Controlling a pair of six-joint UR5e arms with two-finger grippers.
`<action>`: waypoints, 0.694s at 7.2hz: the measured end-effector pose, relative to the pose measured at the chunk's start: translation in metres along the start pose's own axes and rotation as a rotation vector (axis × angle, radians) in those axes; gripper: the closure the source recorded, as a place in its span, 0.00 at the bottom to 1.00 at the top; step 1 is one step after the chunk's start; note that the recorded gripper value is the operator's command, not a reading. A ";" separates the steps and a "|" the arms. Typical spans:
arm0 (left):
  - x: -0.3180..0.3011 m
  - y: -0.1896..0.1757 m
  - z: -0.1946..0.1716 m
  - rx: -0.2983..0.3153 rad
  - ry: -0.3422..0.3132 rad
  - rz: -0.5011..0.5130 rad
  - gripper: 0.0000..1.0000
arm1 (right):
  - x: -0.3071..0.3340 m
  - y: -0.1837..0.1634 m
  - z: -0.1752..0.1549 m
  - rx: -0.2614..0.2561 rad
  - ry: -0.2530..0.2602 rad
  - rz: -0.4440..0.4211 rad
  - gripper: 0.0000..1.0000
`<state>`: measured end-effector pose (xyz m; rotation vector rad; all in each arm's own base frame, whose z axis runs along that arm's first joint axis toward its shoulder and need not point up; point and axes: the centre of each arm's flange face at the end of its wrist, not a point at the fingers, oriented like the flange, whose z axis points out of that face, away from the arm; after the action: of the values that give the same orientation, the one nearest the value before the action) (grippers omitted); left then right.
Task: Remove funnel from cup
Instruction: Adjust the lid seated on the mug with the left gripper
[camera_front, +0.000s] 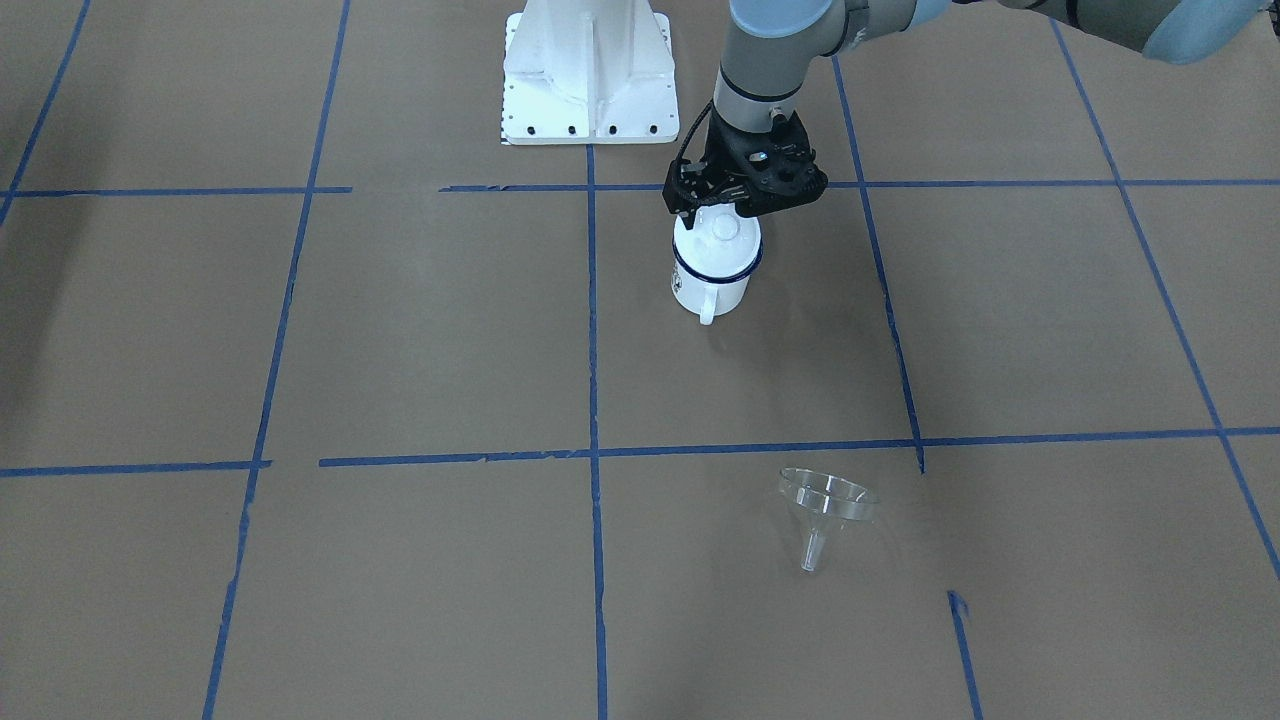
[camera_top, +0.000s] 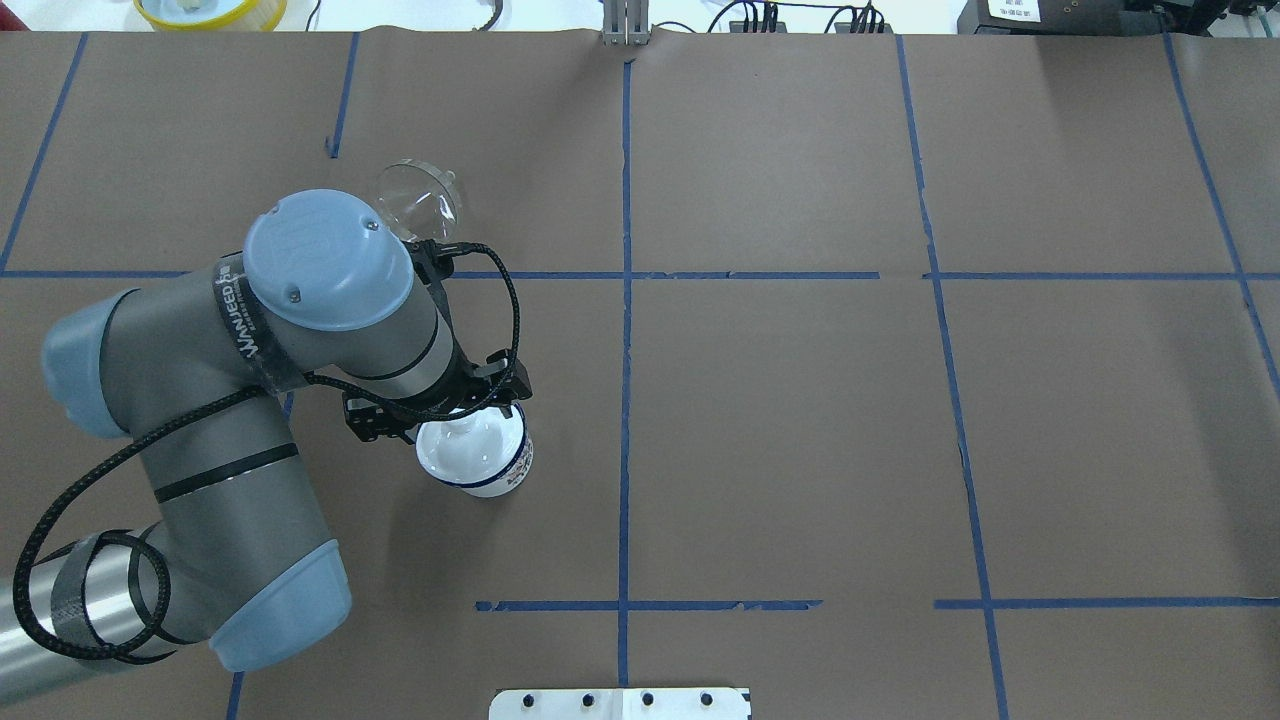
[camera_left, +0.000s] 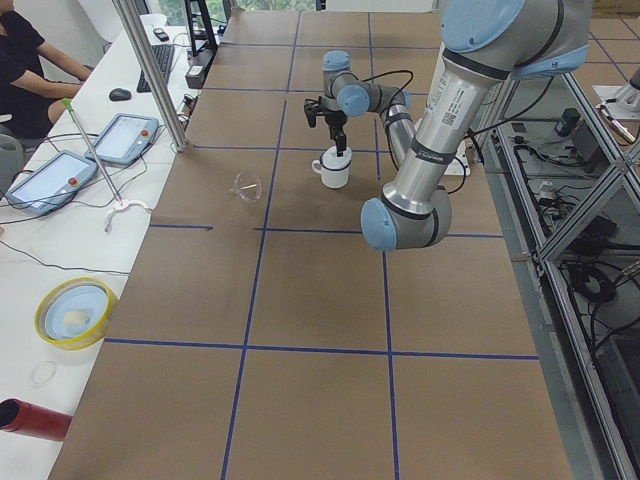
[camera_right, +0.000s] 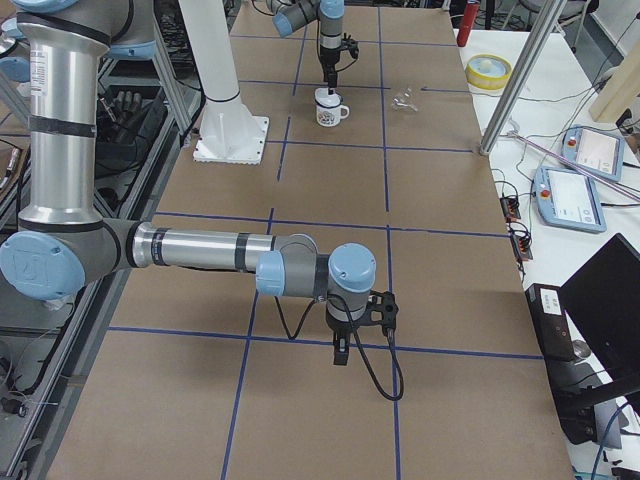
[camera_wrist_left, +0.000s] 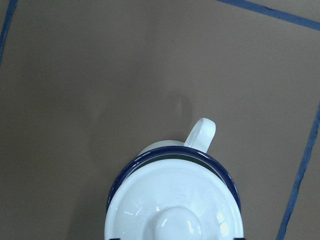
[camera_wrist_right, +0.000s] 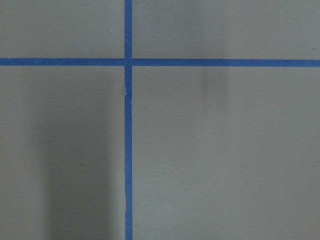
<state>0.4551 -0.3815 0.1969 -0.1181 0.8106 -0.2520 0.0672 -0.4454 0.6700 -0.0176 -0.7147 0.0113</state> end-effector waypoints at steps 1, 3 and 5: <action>0.000 0.001 -0.001 0.000 0.003 0.001 0.00 | 0.000 0.000 0.000 0.000 0.000 0.000 0.00; 0.003 0.010 0.001 -0.012 0.007 0.013 0.00 | 0.000 0.000 0.000 0.000 0.000 0.000 0.00; 0.009 0.030 0.011 -0.038 0.012 0.032 0.00 | 0.000 0.000 0.000 0.000 0.000 0.000 0.00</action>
<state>0.4741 -0.3552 0.1926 -0.1398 0.8288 -0.2075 0.0672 -0.4454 0.6700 -0.0176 -0.7147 0.0114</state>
